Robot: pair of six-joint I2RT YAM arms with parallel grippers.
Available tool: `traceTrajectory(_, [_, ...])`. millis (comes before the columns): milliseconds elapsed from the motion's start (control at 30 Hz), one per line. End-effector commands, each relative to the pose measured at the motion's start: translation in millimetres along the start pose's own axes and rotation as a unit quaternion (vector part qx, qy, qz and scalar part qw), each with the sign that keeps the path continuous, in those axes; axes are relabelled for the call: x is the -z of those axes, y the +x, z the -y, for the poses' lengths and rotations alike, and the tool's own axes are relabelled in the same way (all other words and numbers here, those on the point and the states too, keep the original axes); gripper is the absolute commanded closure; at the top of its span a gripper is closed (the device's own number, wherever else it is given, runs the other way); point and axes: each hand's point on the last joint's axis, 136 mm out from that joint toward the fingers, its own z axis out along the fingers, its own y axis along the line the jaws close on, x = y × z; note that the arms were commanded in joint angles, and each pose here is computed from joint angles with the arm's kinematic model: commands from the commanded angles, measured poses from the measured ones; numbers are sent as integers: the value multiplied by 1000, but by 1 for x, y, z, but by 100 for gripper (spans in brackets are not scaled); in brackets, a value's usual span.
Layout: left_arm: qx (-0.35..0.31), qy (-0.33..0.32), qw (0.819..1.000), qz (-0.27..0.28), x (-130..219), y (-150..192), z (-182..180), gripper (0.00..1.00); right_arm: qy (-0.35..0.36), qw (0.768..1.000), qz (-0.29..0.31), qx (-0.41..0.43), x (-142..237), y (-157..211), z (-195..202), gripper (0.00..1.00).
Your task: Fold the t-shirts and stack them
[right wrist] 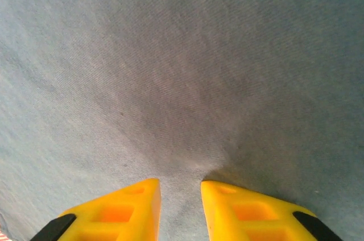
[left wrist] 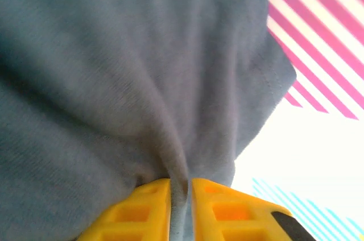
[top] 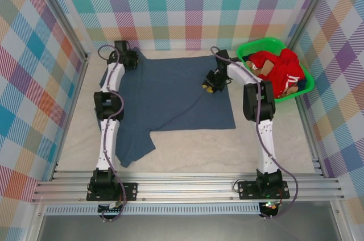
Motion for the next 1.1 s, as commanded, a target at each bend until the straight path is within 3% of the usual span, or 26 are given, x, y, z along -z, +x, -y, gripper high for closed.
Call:
traceTrajectory(0, [18, -1, 999, -32, -35, 41, -24, 77, 115, 991, -14, -64, -6, 11, 72, 71])
traceTrajectory(100, [12, 29, 999, -28, -22, 41, 4, 71, 102, 993, -3, -52, 1, 9, 66, 70])
traceTrajectory(200, [-23, 35, 999, -22, 10, 36, 37, 55, 43, 999, 14, 8, 13, 7, 32, 65])
traceTrajectory(300, [-72, -6, 997, 11, 67, 20, 60, 38, 30, 998, 28, 54, 34, 9, 7, 60])
traceTrajectory(400, [-129, -71, 987, 57, 135, 3, 66, 35, 27, 996, 57, 65, 62, 9, -5, 55])
traceTrajectory(467, [-135, -151, 977, 73, 186, 1, 40, 38, 26, 995, 79, 61, 84, 11, -8, 53])
traceTrajectory(567, [-110, -245, 962, 45, 244, 25, -28, 47, 17, 995, 93, 43, 108, 27, -4, 54])
traceTrajectory(700, [-56, -322, 945, 31, 328, 67, -142, 62, -11, 995, 93, 31, 129, 62, 10, 59])
traceTrajectory(833, [-43, -374, 926, -13, 391, 109, -233, 69, -16, 998, 47, 33, 131, 112, 35, 63])
traceTrajectory(933, [-31, -389, 920, -30, 404, 124, -273, 71, -16, 999, 8, 33, 125, 145, 58, 66])
traceTrajectory(1067, [-23, -378, 925, -38, 381, 128, -294, 73, -1, 999, -18, 34, 116, 171, 88, 68])
